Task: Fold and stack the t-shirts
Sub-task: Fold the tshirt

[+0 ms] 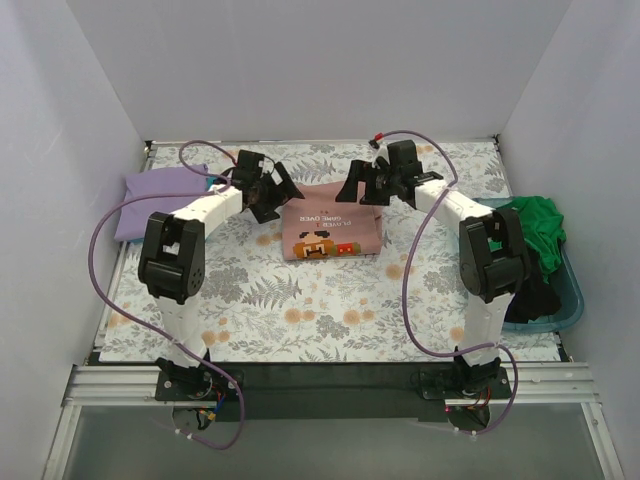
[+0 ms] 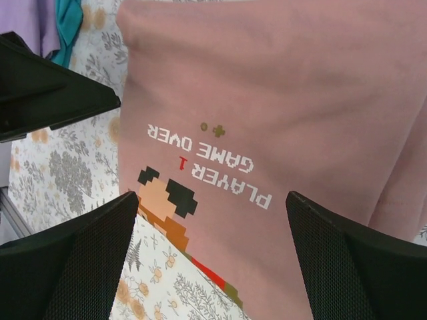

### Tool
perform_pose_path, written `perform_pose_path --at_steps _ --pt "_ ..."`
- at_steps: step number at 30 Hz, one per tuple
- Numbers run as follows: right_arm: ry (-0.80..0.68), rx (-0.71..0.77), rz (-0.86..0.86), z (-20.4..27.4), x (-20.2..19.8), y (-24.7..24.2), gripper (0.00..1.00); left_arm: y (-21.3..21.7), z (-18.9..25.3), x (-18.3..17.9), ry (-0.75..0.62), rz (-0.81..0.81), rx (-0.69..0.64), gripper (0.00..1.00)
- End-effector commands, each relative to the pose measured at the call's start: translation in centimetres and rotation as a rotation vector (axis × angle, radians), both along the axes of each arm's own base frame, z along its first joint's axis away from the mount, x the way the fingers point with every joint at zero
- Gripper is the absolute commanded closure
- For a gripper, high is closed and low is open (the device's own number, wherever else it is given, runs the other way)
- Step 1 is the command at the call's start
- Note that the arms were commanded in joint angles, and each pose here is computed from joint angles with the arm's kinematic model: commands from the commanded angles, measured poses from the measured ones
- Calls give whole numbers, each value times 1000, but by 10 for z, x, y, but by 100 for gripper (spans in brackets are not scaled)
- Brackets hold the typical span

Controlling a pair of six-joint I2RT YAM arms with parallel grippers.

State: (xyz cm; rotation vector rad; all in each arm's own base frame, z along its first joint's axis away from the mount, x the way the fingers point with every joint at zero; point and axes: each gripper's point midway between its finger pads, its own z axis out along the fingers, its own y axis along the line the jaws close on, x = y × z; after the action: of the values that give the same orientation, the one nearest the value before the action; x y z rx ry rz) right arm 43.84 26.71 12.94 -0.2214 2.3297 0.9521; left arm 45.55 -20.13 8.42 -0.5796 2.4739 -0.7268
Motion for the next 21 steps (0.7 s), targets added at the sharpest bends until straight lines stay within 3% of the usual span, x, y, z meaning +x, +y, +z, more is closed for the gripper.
perform_pose_path --at_steps 1,6,11,21 --pt "-1 47 11 -8 1 2 2 -28 13 4 -34 -71 -62 2" --pt "96 18 24 -57 -16 -2 1 -38 -31 -17 56 -90 -29 2" --pt "157 -14 20 -91 -48 -13 1 -22 -66 -56 163 -51 6 2" --pt "236 -86 -20 -132 -177 -31 2 -7 -85 -199 277 -36 46 2"
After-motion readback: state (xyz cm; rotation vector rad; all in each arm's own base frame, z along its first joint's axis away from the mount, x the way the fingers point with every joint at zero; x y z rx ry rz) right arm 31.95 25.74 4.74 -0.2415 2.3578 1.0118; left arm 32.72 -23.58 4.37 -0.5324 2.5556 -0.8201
